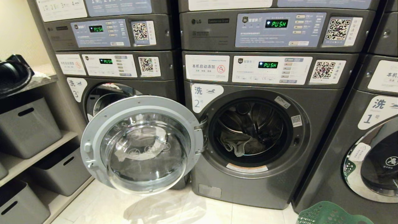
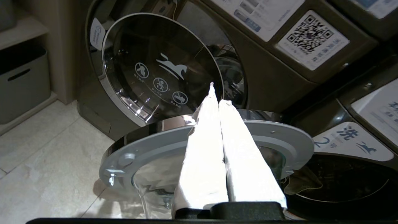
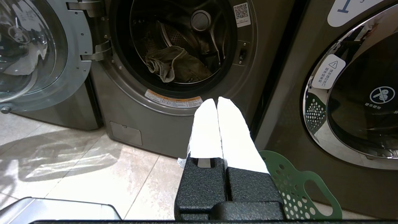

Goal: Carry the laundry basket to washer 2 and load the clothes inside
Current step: Close the washing machine door with the left hand

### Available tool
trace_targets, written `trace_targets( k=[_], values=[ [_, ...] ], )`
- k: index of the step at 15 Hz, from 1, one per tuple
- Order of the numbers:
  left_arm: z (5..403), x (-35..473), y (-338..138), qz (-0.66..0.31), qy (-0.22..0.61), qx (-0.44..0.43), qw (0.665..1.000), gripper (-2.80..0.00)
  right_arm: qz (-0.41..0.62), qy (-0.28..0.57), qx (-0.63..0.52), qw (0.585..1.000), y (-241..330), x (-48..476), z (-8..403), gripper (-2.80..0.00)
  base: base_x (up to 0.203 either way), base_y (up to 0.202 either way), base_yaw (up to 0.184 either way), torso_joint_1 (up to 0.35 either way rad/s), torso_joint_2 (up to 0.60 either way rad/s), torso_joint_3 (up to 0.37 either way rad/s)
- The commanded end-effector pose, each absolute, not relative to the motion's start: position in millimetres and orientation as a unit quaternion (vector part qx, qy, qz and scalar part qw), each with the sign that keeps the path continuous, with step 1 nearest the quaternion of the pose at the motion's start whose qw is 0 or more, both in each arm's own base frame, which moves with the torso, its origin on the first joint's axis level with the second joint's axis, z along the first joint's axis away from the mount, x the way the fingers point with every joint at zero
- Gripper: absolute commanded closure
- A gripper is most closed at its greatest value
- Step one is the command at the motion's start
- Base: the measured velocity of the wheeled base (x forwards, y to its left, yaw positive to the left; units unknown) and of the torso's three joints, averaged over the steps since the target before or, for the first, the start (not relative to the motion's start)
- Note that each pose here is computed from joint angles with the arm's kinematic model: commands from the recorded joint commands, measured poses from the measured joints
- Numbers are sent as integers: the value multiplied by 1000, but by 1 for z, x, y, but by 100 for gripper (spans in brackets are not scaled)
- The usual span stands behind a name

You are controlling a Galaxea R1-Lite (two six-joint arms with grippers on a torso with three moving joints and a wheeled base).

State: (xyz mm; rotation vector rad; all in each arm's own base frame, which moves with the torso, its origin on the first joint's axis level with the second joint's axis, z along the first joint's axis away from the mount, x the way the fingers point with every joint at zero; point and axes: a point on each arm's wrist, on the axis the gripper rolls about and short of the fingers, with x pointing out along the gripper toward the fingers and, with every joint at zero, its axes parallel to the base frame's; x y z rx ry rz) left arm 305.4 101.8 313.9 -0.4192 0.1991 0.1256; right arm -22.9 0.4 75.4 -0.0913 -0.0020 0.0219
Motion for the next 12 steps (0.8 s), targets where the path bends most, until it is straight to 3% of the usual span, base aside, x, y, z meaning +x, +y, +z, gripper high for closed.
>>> trace_targets(
  k=[1,8,12],
  values=[
    [277,339,117,72,141,-222,962,0,11,-1,-46,999,0,-23,75,0,0,0,0,0,0,0],
    [214,382,126,21,216,-252,943,0,11,1,-43,999,0,-23,75,0,0,0,0,0,0,0],
    [184,409,131,12,198,-244,949,0,10,-1,-42,999,0,-23,76,0,0,0,0,0,0,0]
  ],
)
